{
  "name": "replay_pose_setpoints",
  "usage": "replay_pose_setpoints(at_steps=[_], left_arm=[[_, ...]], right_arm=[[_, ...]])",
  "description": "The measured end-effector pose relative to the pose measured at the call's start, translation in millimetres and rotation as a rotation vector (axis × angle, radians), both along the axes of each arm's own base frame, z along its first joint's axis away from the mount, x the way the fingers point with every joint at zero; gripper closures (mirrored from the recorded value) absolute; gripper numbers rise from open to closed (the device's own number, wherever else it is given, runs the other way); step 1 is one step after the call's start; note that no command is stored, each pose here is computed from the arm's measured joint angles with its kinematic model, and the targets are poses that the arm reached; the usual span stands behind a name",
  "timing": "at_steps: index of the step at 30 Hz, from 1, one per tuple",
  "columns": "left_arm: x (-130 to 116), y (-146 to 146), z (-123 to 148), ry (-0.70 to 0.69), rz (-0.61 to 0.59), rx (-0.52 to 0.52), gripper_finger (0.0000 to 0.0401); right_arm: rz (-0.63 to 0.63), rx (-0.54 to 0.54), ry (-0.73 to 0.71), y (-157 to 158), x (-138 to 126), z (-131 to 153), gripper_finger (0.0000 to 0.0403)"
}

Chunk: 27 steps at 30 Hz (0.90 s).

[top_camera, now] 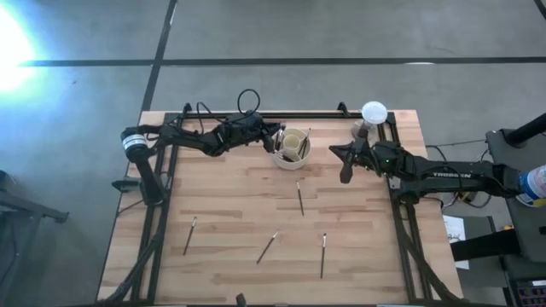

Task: Put items in baskets/containers
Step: Put the black silver brow brush into the pen organizer, then put the black silver foundation brush into the pen organizer

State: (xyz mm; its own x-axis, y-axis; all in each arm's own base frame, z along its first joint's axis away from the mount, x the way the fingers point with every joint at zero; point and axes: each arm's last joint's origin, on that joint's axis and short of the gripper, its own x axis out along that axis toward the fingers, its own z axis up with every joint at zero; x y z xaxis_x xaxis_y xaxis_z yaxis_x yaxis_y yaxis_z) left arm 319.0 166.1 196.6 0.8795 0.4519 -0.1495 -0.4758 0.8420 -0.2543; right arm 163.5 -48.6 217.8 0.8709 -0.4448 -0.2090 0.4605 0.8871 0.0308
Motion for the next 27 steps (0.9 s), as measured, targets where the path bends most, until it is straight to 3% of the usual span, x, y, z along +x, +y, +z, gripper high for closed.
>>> replay_pose_setpoints(at_steps=[8,13,21,27], left_arm=[[-19,3,0,0.021,0.031,0.019,0.0325],[-40,-18,-3,-0.023,0.0,0.075,0.0327],[-88,-68,-24,-0.178,-0.083,0.136,0.0381],[-100,-75,-30,-0.184,-0.096,0.148,0.0399]], right_arm=[[-0.035,0.112,0.066,-2,9,1,0.0394],[-0.064,0.174,0.127,7,16,4,0.0394],[-0.176,0.326,0.282,43,35,-4,0.0394],[-0.254,0.495,0.378,83,53,-9,0.0394]])
